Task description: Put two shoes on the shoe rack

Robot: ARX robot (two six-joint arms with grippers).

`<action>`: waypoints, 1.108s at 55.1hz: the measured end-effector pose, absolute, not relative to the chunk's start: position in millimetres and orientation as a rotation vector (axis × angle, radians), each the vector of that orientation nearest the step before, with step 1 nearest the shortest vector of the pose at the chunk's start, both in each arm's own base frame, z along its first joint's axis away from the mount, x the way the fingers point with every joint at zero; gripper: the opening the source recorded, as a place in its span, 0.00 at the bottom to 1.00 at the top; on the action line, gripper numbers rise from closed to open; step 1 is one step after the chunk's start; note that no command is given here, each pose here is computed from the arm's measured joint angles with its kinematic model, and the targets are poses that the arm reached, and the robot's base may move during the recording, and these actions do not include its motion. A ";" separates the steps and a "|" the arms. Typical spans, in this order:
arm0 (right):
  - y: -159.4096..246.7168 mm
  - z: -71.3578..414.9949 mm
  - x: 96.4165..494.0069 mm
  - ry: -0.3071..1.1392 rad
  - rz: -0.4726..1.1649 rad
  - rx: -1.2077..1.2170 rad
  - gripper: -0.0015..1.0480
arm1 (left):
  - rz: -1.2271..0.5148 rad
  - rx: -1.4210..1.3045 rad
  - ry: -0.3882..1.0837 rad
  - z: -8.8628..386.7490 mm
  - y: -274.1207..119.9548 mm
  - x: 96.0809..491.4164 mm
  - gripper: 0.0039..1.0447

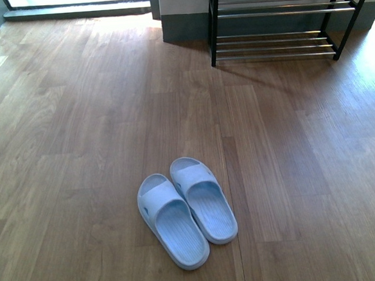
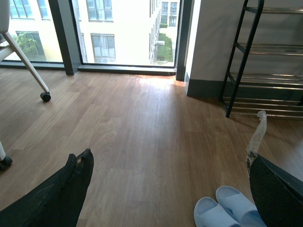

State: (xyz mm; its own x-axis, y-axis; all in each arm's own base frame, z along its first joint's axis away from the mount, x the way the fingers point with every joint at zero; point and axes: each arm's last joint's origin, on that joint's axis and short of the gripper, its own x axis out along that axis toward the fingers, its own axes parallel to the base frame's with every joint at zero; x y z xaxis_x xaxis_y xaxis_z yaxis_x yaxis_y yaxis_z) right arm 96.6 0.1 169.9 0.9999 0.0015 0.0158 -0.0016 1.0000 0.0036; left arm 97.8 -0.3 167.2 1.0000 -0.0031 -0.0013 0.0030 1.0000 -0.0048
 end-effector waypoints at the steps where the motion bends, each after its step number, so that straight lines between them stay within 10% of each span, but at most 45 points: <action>1: 0.1 169.9 96.6 -0.016 0.002 0.004 0.91 | -0.003 -0.005 0.002 167.1 -0.3 97.8 0.91; 42: 0.1 169.8 96.7 -0.014 0.002 0.003 0.91 | -0.002 -0.005 0.002 167.1 -0.3 97.8 0.91; 47: 0.1 169.8 96.7 -0.014 0.001 0.003 0.91 | 0.217 -0.098 0.125 166.8 -1.2 101.4 0.91; 61: 0.1 169.8 96.7 -0.015 0.002 0.004 0.91 | 0.310 -0.256 0.407 180.4 6.1 216.0 0.91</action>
